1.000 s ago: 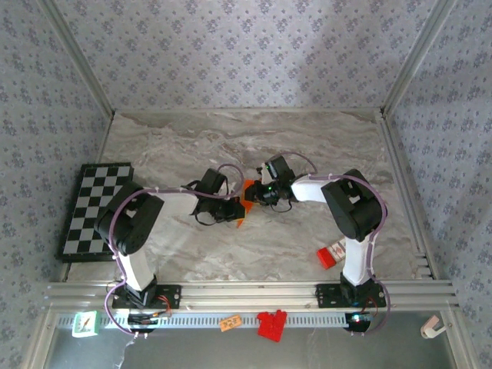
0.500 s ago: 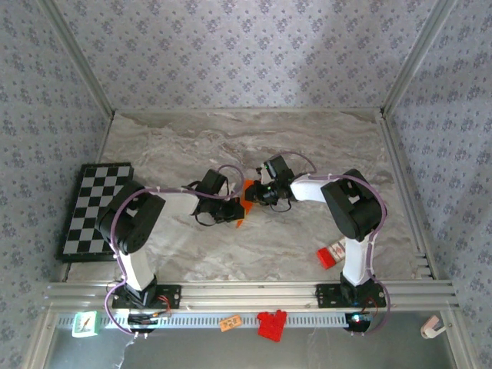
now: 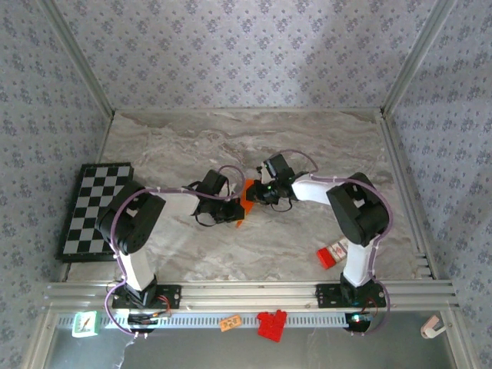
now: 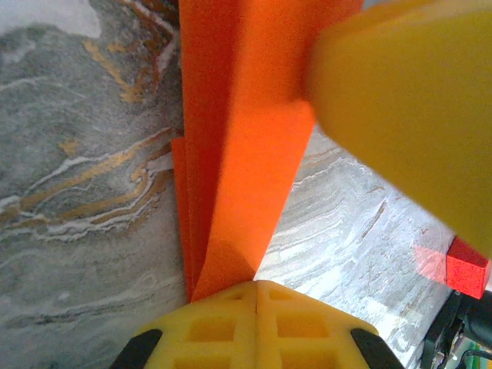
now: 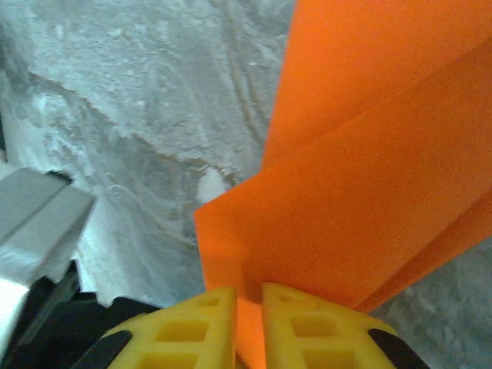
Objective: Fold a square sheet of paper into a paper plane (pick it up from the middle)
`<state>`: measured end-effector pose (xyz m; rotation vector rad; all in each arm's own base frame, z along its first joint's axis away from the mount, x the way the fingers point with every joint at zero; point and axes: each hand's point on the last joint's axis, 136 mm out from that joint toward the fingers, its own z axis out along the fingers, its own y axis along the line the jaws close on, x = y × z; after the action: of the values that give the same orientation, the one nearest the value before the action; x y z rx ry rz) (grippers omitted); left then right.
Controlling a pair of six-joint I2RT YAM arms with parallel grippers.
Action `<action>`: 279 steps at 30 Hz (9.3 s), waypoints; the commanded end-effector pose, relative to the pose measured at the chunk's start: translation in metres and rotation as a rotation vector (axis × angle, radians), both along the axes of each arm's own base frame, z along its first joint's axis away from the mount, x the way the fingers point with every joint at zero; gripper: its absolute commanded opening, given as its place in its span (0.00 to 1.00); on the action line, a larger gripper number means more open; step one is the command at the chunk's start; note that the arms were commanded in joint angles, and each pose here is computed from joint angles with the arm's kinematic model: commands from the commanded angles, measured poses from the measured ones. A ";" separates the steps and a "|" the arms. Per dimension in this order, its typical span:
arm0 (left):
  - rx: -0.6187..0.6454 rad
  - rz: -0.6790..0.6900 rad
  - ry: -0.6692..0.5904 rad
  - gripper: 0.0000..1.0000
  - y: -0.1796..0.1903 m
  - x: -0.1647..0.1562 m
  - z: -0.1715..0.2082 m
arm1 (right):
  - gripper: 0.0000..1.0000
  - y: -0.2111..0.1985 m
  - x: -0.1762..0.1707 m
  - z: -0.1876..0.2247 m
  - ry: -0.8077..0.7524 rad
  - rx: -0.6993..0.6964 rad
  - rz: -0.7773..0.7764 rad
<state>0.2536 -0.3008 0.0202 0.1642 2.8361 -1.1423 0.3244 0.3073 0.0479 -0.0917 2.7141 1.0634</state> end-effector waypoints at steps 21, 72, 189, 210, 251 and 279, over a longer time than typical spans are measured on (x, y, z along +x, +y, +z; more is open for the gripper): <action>-0.017 -0.006 -0.022 0.04 -0.003 -0.001 0.018 | 0.12 -0.007 -0.021 -0.037 0.102 -0.146 0.005; 0.373 -0.101 0.086 0.04 0.069 -0.080 -0.020 | 0.11 -0.030 -0.024 -0.066 0.191 -0.271 -0.105; 0.278 0.372 -0.275 0.72 0.133 0.054 0.104 | 0.62 -0.055 -0.008 0.040 -0.070 -0.503 -0.344; 0.439 0.448 -0.419 1.00 0.200 0.053 0.117 | 0.57 -0.036 -0.013 -0.002 0.100 -0.675 -0.514; 0.221 0.684 -0.245 1.00 0.218 0.054 0.102 | 0.04 0.083 0.009 0.078 -0.207 -0.056 0.073; -0.027 0.501 0.000 0.58 0.123 0.030 0.043 | 0.14 0.058 -0.008 -0.005 -0.037 0.100 0.012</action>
<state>0.2741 -0.1663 0.0533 -0.5585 2.6610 -0.9967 0.3170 0.3649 0.0405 -0.1150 2.6376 1.1582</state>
